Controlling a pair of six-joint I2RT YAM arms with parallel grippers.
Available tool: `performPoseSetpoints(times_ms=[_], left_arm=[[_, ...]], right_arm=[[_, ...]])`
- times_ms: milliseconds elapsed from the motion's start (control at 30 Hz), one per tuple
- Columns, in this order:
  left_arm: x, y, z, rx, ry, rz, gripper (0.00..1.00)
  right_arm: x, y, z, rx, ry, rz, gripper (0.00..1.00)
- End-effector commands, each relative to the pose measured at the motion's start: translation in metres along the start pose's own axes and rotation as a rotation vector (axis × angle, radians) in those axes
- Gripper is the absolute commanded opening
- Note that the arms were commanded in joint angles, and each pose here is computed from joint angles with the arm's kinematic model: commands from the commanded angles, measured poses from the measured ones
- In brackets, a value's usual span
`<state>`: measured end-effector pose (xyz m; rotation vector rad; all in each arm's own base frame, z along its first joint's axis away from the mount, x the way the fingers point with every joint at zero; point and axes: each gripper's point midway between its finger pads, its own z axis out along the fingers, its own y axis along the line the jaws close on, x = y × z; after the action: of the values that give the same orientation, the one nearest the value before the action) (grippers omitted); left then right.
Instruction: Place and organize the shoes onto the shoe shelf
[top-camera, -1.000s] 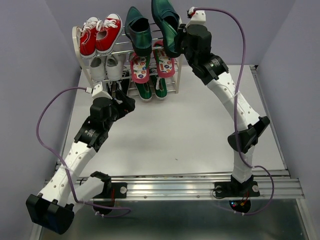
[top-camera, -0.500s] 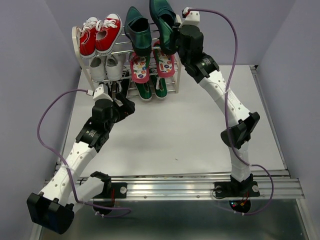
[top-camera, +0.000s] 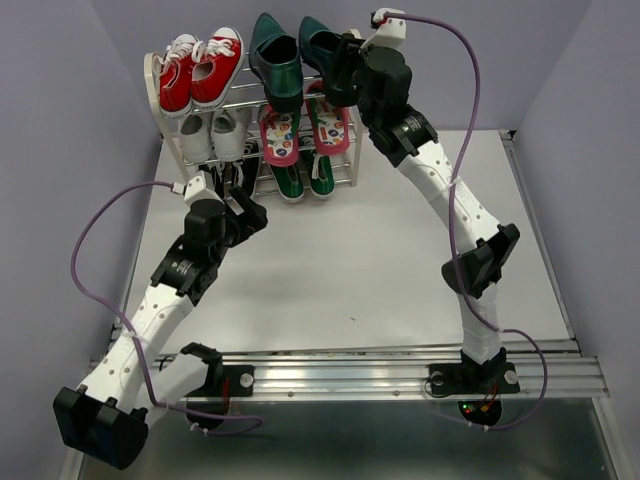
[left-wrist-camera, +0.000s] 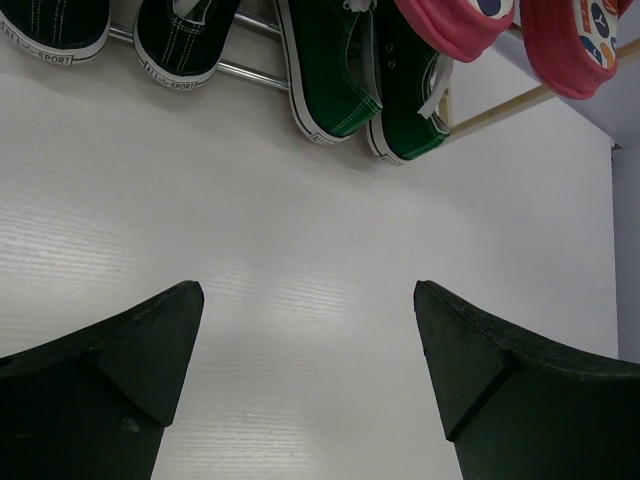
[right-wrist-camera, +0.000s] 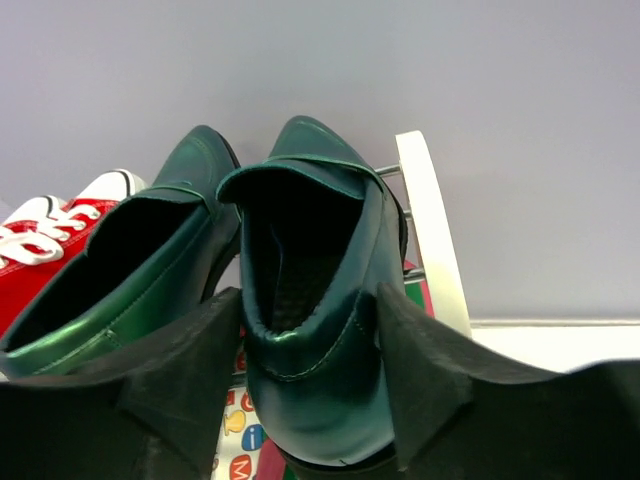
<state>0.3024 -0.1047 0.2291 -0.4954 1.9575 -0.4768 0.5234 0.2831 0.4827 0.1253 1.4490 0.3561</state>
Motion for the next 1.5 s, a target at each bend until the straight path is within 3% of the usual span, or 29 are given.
performPoseSetpoints(times_ms=[0, 300, 700, 967, 1033, 1167, 1200, 1233, 1467], left_arm=[[-0.006, 0.001, -0.007, 0.001, -0.036, -0.015, 0.99], [-0.013, 0.006, -0.016, -0.016, -0.069, -0.033, 0.99], [-0.019, 0.001, -0.023, 0.005, -0.078, -0.040, 0.99], [-0.021, 0.005, -0.031, -0.024, -0.070, -0.023, 0.99], [-0.022, 0.006, -0.032, -0.031, -0.068, -0.021, 0.99], [-0.017, 0.010, -0.035, -0.041, -0.055, -0.022, 0.99], [-0.018, 0.011, -0.037, -0.042, -0.059, -0.024, 0.99], [-0.018, 0.012, -0.038, -0.043, -0.062, -0.029, 0.99], [-0.008, 0.034, -0.047, -0.136, -0.028, -0.019, 0.99]], right_arm=[[-0.069, 0.011, -0.017, -0.043, -0.165, 0.112, 0.66], [-0.064, 0.023, -0.030, -0.138, -0.120, 0.087, 1.00], [-0.065, 0.024, -0.067, -0.254, -0.028, -0.086, 1.00], [-0.055, -0.036, -0.114, -0.067, 0.064, -0.113, 1.00], [-0.024, -0.056, -0.123, -0.006, 0.126, -0.141, 1.00], [-0.002, -0.093, -0.159, 0.091, 0.168, -0.112, 1.00], [0.023, -0.105, -0.165, 0.122, 0.215, -0.126, 1.00], [0.015, -0.105, -0.170, 0.121, 0.198, -0.098, 1.00], [0.127, -0.143, -0.216, 0.183, 0.446, -0.069, 1.00]])
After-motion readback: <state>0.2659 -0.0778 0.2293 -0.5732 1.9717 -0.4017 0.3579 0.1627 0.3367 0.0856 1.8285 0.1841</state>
